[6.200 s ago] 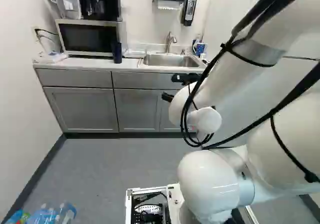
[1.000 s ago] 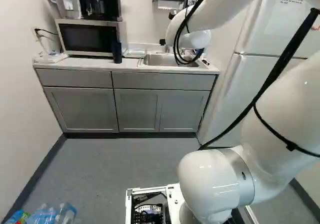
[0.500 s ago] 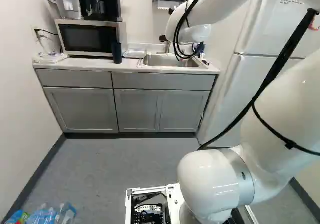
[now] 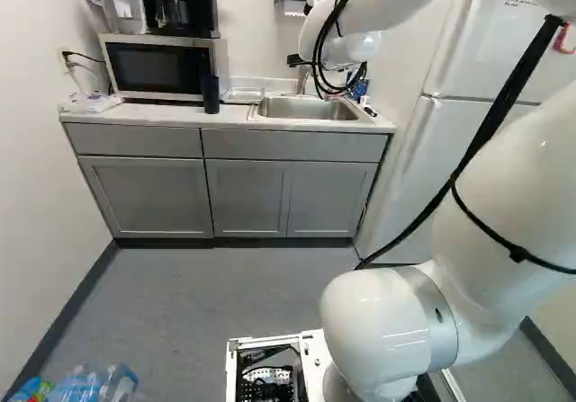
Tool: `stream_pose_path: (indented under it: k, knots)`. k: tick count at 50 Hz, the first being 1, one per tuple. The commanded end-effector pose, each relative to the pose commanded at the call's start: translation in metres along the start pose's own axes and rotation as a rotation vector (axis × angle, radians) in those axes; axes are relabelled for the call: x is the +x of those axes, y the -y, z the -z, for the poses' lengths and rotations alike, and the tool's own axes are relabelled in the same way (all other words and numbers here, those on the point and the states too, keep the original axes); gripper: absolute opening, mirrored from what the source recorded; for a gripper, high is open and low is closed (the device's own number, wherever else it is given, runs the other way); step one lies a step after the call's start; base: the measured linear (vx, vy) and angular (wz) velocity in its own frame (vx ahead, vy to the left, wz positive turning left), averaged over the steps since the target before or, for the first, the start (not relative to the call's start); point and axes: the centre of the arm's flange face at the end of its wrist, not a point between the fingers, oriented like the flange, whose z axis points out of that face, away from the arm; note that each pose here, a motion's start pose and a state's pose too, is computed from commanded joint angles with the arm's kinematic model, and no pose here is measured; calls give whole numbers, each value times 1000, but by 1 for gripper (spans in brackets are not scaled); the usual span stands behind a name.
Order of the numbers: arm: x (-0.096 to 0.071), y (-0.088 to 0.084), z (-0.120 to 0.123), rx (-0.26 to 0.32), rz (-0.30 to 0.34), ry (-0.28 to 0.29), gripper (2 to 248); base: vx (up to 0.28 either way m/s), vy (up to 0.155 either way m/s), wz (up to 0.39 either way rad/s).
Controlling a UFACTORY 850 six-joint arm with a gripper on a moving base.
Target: Rinse the cup and place it in the tray
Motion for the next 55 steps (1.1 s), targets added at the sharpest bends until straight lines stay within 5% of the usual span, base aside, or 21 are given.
stream_pose_path:
  k: [55]
  knots:
    - [55, 3, -9, 4, -1, 11, 247, 0, 0, 0]
